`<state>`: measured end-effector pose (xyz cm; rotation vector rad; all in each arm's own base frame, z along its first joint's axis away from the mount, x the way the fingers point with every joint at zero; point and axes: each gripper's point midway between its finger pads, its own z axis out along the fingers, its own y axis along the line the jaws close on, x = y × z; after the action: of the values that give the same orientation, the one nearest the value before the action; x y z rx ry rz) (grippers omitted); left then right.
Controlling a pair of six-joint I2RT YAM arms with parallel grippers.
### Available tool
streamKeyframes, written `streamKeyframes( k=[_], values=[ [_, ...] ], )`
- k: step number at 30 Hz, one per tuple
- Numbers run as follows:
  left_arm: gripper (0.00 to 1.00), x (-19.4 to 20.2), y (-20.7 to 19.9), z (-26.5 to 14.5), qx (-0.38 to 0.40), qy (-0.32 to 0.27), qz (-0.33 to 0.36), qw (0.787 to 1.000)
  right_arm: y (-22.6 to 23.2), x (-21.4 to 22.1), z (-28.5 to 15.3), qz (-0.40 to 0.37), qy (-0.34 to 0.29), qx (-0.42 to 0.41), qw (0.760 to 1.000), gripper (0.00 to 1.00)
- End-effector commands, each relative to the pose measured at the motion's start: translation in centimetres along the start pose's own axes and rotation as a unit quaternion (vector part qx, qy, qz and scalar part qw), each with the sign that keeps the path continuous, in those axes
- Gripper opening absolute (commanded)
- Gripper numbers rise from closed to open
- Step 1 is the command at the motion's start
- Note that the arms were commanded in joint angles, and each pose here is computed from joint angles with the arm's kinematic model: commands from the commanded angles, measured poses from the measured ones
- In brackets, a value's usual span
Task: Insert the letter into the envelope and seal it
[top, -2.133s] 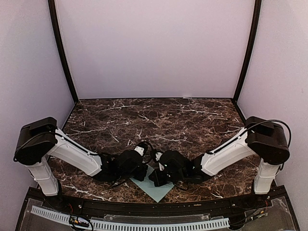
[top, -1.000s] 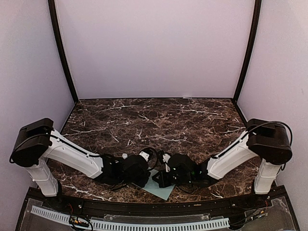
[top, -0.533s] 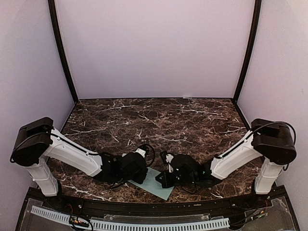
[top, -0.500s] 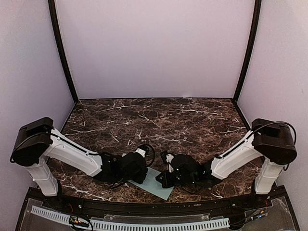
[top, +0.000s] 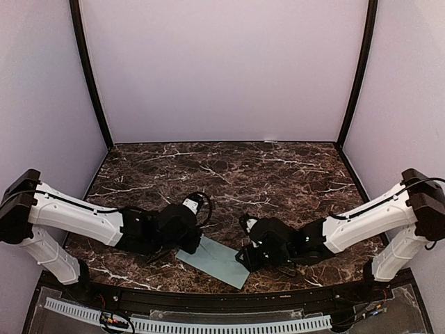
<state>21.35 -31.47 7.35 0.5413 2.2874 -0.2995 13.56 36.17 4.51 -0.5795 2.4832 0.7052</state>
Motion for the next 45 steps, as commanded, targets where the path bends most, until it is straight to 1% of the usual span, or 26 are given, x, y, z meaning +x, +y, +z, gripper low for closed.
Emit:
streamKeyframes(
  k=[1, 3, 6, 8, 14, 21, 25, 29, 35, 37, 45],
  values=[
    [0.04, -1.1, 1.5, -2.6, -0.007, -0.023, 0.006, 1.000, -1.5, -1.4, -3.0, -0.033, 0.002, 0.067, 0.997, 0.35],
    [0.08, -1.5, 1.9, -3.5, -0.003, -0.037, 0.002, 0.999, -2.1, -1.8, -4.2, -0.037, 0.007, 0.092, 0.995, 0.39],
    [0.19, -1.8, 2.5, -4.6, -0.001, -0.048, 0.000, 0.999, -3.6, -2.4, -5.7, -0.039, 0.026, 0.139, 0.989, 0.41],
    [0.23, -1.7, 2.9, -4.8, -0.004, -0.050, 0.001, 0.999, -4.7, -2.5, -6.3, -0.038, 0.046, 0.166, 0.984, 0.43],
    [0.30, -1.7, 3.0, -5.1, 0.004, -0.055, 0.000, 0.998, -7.7, -2.5, -6.9, -0.043, 0.125, 0.224, 0.965, 0.45],
    [0.34, -1.6, 3.0, -5.2, 0.008, -0.053, 0.001, 0.999, -9.2, -3.0, -5.4, -0.034, 0.185, 0.219, 0.957, 0.48],
    [0.37, -1.6, 3.0, -5.2, 0.013, -0.054, 0.001, 0.998, -9.7, -3.0, -3.9, -0.029, 0.203, 0.204, 0.957, 0.48],
    [0.38, -1.6, 3.0, -5.2, 0.012, -0.054, 0.001, 0.998, -9.6, -2.7, -2.5, -0.022, 0.218, 0.181, 0.959, 0.47],
    [0.39, -1.7, 3.1, -5.3, 0.013, -0.055, 0.000, 0.998, -10.0, -2.2, -1.3, -0.019, 0.234, 0.174, 0.956, 0.43],
    [0.39, -1.7, 3.1, -5.3, 0.012, -0.055, 0.000, 0.998, -10.1, -1.9, -1.0, -0.018, 0.238, 0.175, 0.955, 0.40],
    [0.39, -1.7, 3.2, -5.5, 0.013, -0.058, -0.002, 0.998, -10.7, -0.6, -0.3, -0.002, 0.253, 0.180, 0.951, 0.22]
  ],
)
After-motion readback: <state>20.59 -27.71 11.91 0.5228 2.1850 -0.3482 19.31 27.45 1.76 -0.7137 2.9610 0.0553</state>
